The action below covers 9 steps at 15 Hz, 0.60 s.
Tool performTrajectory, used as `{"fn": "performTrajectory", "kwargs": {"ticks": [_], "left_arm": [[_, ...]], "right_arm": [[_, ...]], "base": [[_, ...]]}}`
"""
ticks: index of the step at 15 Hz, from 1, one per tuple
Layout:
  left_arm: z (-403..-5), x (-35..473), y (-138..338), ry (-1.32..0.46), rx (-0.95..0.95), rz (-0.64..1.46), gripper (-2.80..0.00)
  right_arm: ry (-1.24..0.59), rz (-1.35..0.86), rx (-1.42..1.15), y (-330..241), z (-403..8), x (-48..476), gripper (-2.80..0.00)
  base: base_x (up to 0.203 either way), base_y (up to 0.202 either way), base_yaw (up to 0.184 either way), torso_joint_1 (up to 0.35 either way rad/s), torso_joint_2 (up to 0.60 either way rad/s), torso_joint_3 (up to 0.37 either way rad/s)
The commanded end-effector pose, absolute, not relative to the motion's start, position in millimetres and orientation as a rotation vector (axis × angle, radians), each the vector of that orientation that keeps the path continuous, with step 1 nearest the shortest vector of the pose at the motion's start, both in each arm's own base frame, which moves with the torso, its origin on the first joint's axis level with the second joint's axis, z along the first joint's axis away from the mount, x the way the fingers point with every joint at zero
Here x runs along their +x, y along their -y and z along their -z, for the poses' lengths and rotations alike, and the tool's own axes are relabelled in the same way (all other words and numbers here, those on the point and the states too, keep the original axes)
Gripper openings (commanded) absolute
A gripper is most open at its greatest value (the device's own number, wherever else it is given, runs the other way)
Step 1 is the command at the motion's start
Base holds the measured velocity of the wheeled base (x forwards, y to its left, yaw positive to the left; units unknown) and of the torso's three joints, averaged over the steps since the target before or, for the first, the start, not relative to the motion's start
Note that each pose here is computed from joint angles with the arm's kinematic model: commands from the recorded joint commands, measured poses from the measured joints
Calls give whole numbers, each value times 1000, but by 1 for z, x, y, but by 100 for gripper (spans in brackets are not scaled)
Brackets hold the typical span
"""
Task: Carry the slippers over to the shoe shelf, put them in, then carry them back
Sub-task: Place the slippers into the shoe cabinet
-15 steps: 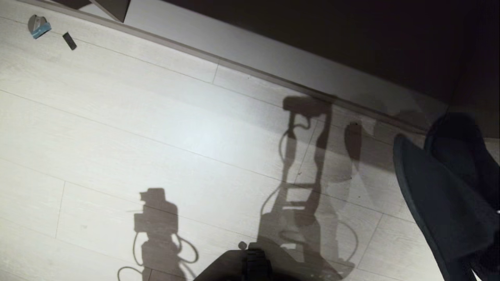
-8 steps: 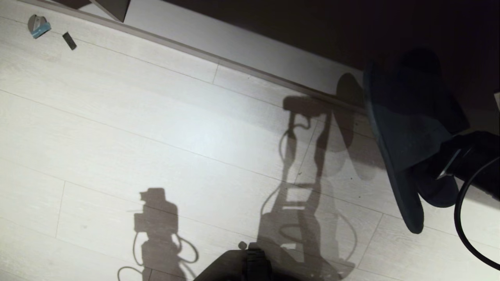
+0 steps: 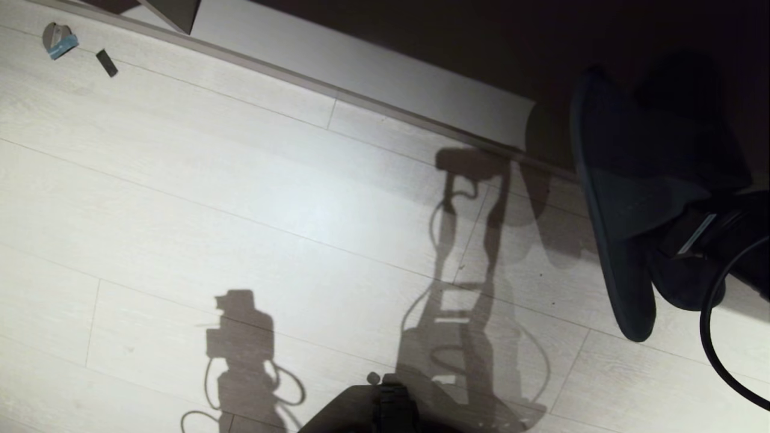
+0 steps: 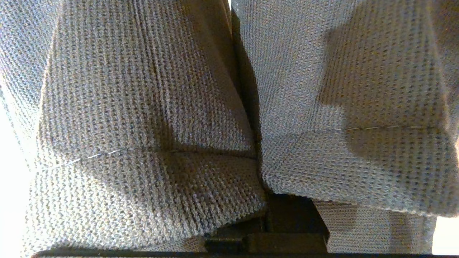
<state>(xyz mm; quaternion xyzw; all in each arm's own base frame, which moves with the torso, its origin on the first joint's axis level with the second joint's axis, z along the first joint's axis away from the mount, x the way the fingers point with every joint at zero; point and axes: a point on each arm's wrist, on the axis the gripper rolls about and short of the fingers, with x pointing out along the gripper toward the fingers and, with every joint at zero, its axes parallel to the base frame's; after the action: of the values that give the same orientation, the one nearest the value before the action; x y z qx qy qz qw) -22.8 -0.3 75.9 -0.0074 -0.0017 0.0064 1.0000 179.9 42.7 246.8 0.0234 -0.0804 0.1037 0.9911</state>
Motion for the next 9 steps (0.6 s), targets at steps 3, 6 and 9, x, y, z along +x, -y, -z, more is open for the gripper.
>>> {"fn": "performTrajectory", "kwargs": {"ticks": [3,6,9], "left_arm": [[-76,-23,0,3,-15,-14,-280],[-76,-23,0,3,-15,-14,-280],[-76,-23,0,5,-15,-14,-280]], "right_arm": [[241,-113,75,-45,-245,182,-280],[222,-76,79,-47,-233,188,-280],[237,-70,80,-49,-225,198,-280]], "base": [[0,0,0,0,0,0],[0,0,0,0,0,0],[0,0,0,0,0,0]]}}
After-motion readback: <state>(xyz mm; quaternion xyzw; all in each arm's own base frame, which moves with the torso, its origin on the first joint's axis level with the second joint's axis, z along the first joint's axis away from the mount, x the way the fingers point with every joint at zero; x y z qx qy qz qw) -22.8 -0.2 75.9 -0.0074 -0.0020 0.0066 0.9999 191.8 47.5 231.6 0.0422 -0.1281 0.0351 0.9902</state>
